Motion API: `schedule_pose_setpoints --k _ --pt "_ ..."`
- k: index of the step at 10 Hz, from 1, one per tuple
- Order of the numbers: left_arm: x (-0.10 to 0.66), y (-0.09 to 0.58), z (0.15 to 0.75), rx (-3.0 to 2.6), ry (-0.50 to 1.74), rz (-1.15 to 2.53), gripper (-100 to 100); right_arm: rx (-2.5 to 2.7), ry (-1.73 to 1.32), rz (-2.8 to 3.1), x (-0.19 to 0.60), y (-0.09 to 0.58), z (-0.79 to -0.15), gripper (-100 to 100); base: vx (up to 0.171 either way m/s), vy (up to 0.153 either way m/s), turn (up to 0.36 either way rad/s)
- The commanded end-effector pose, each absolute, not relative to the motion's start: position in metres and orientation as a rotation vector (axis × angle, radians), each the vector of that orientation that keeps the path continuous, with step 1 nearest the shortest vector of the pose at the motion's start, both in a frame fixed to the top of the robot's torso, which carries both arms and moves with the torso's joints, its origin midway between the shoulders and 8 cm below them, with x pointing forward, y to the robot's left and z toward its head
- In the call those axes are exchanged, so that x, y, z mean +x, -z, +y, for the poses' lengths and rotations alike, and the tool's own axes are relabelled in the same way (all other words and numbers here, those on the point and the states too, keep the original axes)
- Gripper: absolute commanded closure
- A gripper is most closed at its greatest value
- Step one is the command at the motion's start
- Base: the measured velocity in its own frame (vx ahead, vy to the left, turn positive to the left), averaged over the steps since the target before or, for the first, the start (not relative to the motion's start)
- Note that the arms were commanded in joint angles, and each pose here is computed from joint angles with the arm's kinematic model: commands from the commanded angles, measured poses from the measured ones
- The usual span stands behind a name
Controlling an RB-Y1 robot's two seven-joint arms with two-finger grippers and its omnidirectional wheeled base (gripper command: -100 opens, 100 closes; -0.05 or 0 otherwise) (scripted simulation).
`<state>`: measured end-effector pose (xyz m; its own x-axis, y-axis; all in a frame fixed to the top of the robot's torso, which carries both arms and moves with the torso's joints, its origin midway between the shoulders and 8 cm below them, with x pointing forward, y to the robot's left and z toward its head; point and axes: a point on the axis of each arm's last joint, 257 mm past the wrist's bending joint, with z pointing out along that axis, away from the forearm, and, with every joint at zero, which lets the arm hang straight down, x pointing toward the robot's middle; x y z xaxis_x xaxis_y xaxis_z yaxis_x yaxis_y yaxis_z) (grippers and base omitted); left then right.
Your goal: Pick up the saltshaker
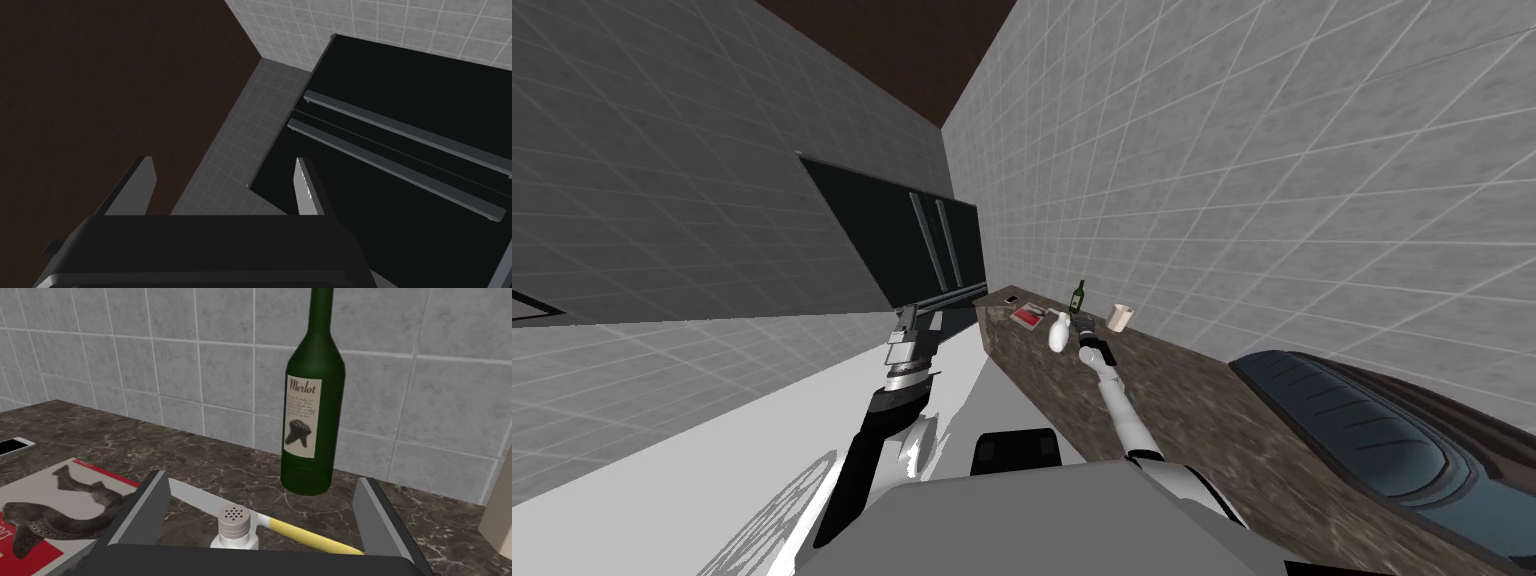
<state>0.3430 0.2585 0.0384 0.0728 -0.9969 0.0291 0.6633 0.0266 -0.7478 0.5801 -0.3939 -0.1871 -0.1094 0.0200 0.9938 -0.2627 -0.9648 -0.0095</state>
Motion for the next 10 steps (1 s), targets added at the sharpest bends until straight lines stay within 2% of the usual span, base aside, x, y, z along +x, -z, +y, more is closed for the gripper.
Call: schedule_pose_setpoints --k 1,10 --pt "0.343 -0.038 0.259 -0.699 1.413 0.609 0 1.997 -2.18 -0.304 0.582 0.199 -0.397 -100 -0.027 -0.041 0.105" --pt "0.343 -0.038 0.259 -0.699 1.413 0.609 0 2.243 -2.097 -0.574 0.598 0.262 -0.414 -100 -0.023 -0.046 0.138"
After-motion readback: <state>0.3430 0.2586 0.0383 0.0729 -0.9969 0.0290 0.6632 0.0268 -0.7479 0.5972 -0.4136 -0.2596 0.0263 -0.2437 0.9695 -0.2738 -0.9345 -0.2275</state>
